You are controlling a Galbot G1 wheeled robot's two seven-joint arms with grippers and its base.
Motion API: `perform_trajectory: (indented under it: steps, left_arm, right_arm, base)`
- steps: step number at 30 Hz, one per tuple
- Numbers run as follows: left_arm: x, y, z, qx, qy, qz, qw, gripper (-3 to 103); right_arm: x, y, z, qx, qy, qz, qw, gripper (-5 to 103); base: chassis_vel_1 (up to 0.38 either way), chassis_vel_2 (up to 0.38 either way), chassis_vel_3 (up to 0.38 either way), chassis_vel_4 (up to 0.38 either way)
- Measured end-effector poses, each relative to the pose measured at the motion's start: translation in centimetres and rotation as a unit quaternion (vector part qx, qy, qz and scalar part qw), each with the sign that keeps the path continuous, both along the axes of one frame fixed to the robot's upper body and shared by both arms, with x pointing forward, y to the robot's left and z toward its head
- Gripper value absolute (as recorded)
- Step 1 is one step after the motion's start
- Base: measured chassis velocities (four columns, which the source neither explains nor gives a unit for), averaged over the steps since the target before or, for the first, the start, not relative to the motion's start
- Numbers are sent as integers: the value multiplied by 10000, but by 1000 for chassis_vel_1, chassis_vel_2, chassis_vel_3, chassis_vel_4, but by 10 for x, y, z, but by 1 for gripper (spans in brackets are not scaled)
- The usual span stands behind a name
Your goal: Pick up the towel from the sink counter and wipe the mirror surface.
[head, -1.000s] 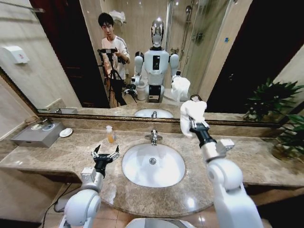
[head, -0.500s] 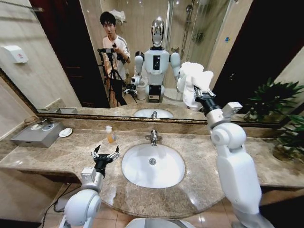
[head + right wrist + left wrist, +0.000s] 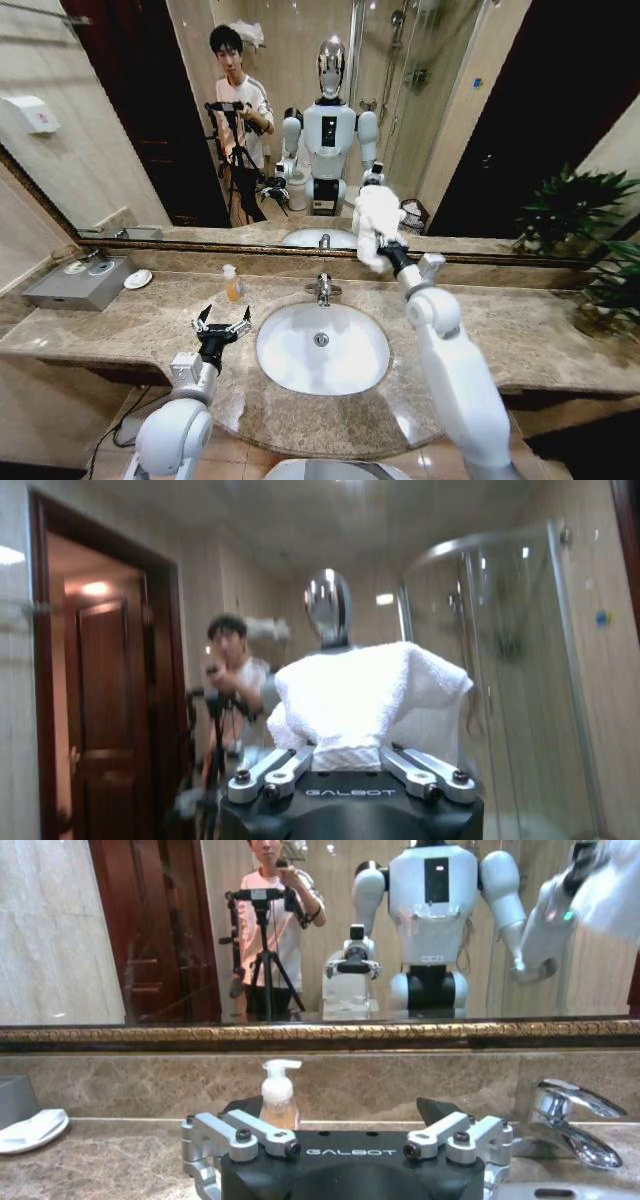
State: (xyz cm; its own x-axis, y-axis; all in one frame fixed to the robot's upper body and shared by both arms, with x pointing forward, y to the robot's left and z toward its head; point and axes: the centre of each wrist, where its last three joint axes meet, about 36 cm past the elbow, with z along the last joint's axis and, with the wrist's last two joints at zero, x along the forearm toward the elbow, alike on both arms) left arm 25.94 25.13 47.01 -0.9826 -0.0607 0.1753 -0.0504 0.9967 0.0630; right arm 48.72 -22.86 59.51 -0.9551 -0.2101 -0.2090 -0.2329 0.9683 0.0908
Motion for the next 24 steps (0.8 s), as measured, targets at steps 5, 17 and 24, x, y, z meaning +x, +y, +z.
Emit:
perform_trajectory:
  steps: [5, 17, 24]
  left_arm:
    - [0, 0, 0, 0, -1, 0, 10000, 100]
    - [0, 0, 0, 0, 0, 0, 10000, 100]
    - [0, 0, 0, 0, 0, -1, 10000, 100]
  right_arm:
    - [6, -6, 44, -28, -347, -14, 9994, 12]
    - [16, 17, -22, 121, 407, 91, 9991, 12]
    - [22, 10, -6, 98, 238, 51, 9997, 12]
  base:
    - [0, 0, 0, 0]
    - [0, 0, 0, 0]
    - [0, 0, 0, 0]
